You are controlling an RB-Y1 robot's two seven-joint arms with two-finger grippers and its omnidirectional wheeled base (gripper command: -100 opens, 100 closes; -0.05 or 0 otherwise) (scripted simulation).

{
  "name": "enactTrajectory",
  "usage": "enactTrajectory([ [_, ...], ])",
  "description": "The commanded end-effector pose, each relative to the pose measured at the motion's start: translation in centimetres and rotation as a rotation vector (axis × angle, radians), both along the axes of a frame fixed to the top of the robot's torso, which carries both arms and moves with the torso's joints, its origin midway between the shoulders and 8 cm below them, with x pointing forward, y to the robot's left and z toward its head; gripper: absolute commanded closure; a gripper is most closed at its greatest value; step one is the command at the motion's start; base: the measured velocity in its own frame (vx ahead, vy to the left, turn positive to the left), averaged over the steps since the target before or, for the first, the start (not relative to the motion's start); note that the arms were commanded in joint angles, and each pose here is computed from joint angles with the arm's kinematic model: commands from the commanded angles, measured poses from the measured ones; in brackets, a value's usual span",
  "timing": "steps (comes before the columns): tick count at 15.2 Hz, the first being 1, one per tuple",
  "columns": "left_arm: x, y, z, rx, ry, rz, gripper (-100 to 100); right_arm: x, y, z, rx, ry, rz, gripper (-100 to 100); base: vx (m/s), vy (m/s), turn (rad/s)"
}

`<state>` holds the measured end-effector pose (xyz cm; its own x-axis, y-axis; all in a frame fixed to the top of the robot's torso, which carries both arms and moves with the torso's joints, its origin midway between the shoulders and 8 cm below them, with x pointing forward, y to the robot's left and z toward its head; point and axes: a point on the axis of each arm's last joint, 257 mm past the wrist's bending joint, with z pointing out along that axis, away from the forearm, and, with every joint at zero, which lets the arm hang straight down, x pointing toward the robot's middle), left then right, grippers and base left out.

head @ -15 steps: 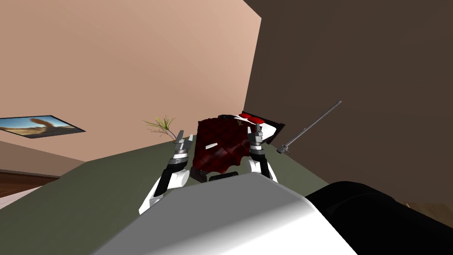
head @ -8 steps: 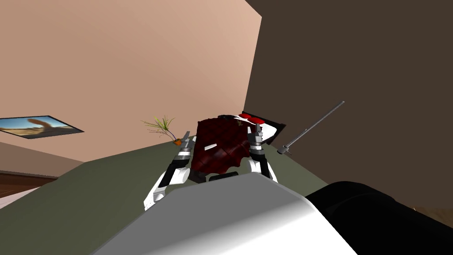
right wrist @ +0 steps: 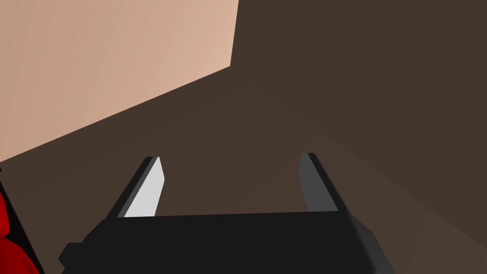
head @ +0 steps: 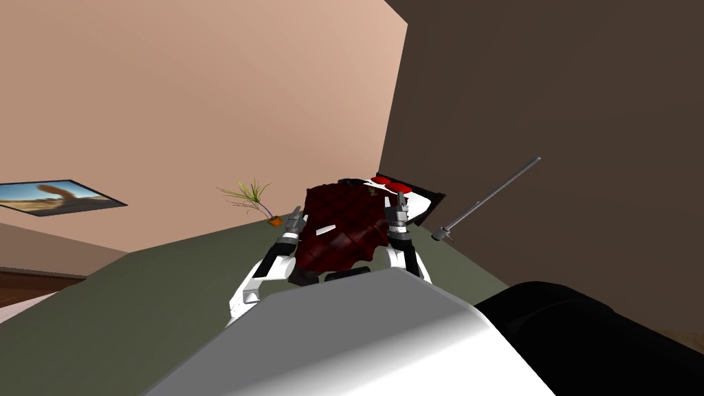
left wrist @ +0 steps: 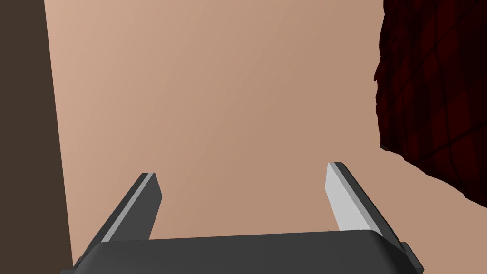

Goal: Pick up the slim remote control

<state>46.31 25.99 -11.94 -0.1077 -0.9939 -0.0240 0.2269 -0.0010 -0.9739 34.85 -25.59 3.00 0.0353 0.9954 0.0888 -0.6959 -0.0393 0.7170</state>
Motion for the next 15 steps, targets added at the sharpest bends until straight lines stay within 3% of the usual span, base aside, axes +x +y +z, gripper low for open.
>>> enactTrajectory([
  [1,0.3,0.1,-0.7,0.002,0.027,0.002,-100,0.0,0.0,0.0,0.0,0.0,0.0,0,0.017,-0.014,0.001],
  [2,1.2,0.4,-2.1,0.002,0.074,0.002,-100,0.0,0.0,0.0,0.0,0.0,0.0,0,0.029,-0.023,0.006],
  [4,1.3,0.5,-2.8,0.005,0.1,0.005,-100,0.0,0.0,0.0,0.0,0.0,0.0,0,0.035,-0.029,0.005],
  [15,4.2,2.5,-11.1,0.004,0.387,0.032,-100,0.0,0.0,0.0,0.0,0.0,0.0,0,0.047,-0.034,0.006],
])
